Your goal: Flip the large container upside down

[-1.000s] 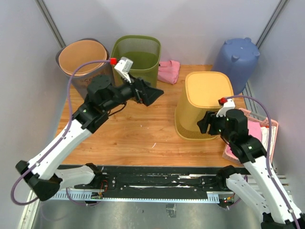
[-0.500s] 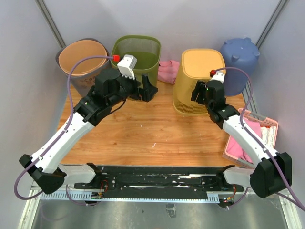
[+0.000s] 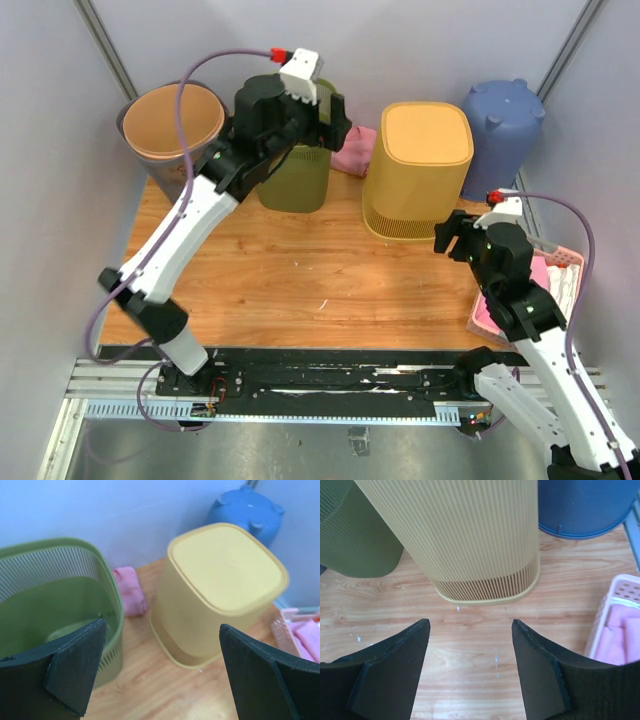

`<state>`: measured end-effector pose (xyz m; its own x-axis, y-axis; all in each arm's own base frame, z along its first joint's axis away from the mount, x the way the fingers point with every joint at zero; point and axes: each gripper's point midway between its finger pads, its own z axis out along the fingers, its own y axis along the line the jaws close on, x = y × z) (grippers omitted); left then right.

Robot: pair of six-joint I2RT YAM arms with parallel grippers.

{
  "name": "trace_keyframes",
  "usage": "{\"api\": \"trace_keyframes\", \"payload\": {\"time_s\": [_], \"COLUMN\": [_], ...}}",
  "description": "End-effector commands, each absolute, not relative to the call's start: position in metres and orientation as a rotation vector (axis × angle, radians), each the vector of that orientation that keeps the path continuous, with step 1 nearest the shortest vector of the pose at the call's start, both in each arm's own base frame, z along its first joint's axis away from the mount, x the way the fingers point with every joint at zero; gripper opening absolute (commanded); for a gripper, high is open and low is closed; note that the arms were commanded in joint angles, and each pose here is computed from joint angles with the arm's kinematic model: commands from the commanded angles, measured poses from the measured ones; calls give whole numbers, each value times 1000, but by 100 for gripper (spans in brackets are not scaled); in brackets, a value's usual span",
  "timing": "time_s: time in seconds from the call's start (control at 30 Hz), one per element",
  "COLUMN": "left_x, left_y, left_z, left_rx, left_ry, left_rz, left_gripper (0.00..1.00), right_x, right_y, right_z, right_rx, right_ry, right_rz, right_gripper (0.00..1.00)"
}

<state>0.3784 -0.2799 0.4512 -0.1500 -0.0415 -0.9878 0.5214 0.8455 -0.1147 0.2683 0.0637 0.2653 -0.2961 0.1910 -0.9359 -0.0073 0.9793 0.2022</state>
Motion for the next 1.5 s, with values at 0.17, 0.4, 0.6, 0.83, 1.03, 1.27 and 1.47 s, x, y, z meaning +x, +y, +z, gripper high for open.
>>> {"api": "trace_keyframes", "payload": {"time_s": [0.17,0.4,0.6,0.83,1.03,1.27,1.47], "left_x": [470,478,462,415,357,289,238], "left_y": [-300,-308,-316,-320,-304,-274,-264], "left_z": [364,314,326,336,341,353,368], "left_rx": [475,513,525,563,553,500,446], "left_ry": [1871,1980,1978,2014,2070,2095,2089], "left_rz": [-284,-275,-359,-384,-463,-630,-843], "left_gripper": [99,86,30,0,0,0,0], "right_x": [241,236,234,238,244,245,244], "right_y": [39,38,33,38,48,91,139], "right_z": [259,262,266,261,258,232,206], "right_rx": [120,131,132,117,105,148,215], "right_ry": [1961,1944,1934,1964,1983,2080,2198], "right_rz": [61,79,56,61,106,374,813], "right_gripper": [68,68,67,66,66,67,69]}}
